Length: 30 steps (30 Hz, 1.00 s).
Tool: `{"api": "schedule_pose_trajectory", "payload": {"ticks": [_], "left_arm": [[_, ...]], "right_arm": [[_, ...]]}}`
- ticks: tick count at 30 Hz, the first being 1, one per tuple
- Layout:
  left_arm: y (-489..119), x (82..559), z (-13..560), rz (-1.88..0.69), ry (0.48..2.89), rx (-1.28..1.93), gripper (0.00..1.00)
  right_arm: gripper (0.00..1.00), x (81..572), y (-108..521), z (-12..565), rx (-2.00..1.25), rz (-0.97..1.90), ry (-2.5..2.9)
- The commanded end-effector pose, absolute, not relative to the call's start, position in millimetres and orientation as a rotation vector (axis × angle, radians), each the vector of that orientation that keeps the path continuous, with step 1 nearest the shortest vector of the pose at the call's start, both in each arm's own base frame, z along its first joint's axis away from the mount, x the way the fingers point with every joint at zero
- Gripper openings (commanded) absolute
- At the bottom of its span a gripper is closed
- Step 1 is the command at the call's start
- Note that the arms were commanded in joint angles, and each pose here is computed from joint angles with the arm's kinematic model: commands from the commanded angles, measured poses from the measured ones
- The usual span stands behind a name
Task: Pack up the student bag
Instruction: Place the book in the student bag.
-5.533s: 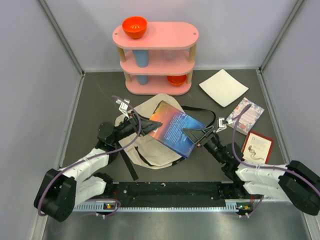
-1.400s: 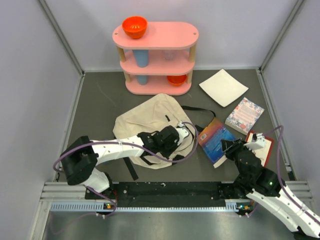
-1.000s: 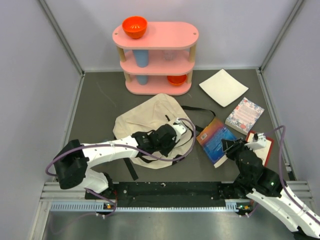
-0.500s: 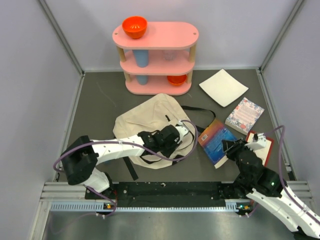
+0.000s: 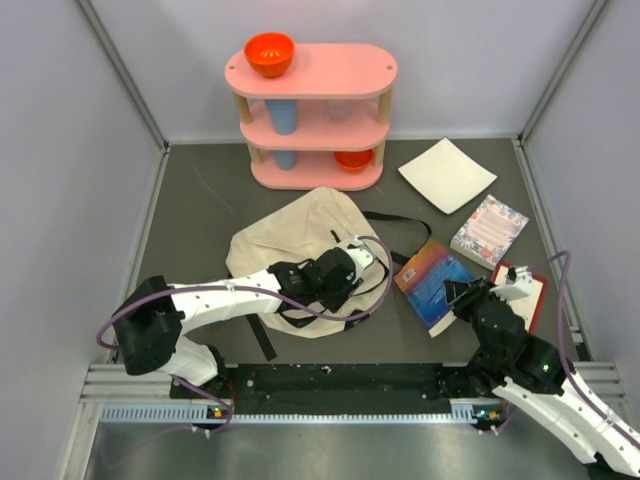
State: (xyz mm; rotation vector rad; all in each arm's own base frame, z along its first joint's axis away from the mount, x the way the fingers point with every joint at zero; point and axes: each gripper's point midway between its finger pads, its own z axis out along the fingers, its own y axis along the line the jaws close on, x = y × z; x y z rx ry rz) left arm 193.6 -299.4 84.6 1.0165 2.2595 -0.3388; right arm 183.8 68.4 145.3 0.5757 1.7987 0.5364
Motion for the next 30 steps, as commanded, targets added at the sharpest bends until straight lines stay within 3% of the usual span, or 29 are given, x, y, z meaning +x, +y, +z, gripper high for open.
{"api": "schedule_pose_trajectory", "payload": {"ticks": [1, 3, 9, 22, 30], "left_arm": [[-308.7, 205.9, 111.8, -0.365, 2.186, 0.956, 0.43], [-309.2, 205.0, 111.9, -0.370, 2.184, 0.960, 0.50], [-309.6, 204.5, 112.1, -0.381, 2.183, 0.956, 0.58], [-304.0, 208.2, 112.9, -0.369, 2.170, 0.911, 0.65], [-304.1, 208.0, 112.8, -0.421, 2.170, 0.887, 0.61]], "right_arm": [[0.00, 181.3, 58.7, 236.7, 0.713, 0.823, 1.476], [0.00, 181.5, 58.5, 236.4, 0.713, 0.820, 1.477], [0.00, 181.4, 58.8, 236.4, 0.713, 0.822, 1.477], [0.00, 181.0, 59.1, 235.8, 0.712, 0.823, 1.482], [0.00, 180.4, 59.1, 236.6, 0.711, 0.827, 1.482]]}}
